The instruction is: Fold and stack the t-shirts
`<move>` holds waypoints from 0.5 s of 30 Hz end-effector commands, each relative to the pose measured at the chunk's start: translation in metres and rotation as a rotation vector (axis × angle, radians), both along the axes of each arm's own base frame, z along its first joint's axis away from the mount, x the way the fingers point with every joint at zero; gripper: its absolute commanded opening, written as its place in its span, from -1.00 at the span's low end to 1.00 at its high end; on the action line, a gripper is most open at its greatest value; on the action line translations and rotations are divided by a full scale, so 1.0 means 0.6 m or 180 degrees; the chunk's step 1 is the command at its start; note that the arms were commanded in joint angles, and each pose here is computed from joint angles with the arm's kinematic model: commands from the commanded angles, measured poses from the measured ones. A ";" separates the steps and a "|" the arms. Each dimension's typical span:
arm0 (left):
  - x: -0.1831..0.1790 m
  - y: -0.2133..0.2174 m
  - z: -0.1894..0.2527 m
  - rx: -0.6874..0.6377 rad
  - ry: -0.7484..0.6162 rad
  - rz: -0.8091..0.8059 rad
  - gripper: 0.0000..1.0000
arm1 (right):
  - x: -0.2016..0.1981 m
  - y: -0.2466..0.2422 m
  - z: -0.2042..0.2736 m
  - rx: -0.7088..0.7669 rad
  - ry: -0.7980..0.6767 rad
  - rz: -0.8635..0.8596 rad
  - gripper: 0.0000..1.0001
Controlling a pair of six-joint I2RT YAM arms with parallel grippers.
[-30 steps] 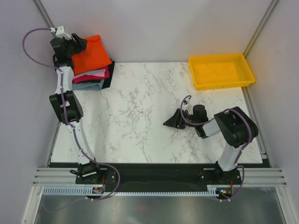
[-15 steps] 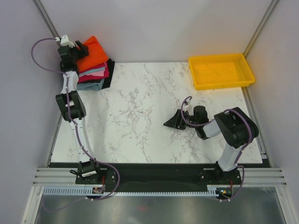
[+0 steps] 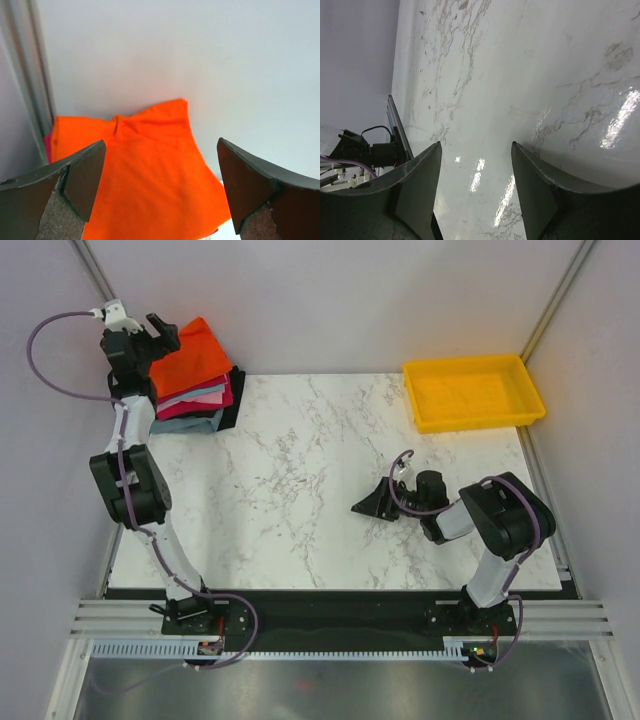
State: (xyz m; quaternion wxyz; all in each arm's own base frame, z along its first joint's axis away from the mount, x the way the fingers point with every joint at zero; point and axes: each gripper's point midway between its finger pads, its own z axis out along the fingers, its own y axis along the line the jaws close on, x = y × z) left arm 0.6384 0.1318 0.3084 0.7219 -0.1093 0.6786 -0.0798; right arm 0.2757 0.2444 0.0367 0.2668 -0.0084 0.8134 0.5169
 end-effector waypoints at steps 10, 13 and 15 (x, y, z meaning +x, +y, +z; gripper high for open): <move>-0.253 -0.111 0.083 -0.0250 0.0018 0.0181 0.99 | -0.010 -0.007 -0.007 -0.0251 -0.0101 -0.0082 0.46; -0.331 -0.157 0.054 -0.0341 0.0192 -0.0008 0.99 | -0.012 -0.008 -0.005 -0.0300 -0.0132 -0.0101 0.50; -0.370 -0.169 0.028 -0.0344 0.0354 -0.0055 0.99 | -0.014 -0.008 -0.002 -0.0315 -0.0159 -0.0113 0.51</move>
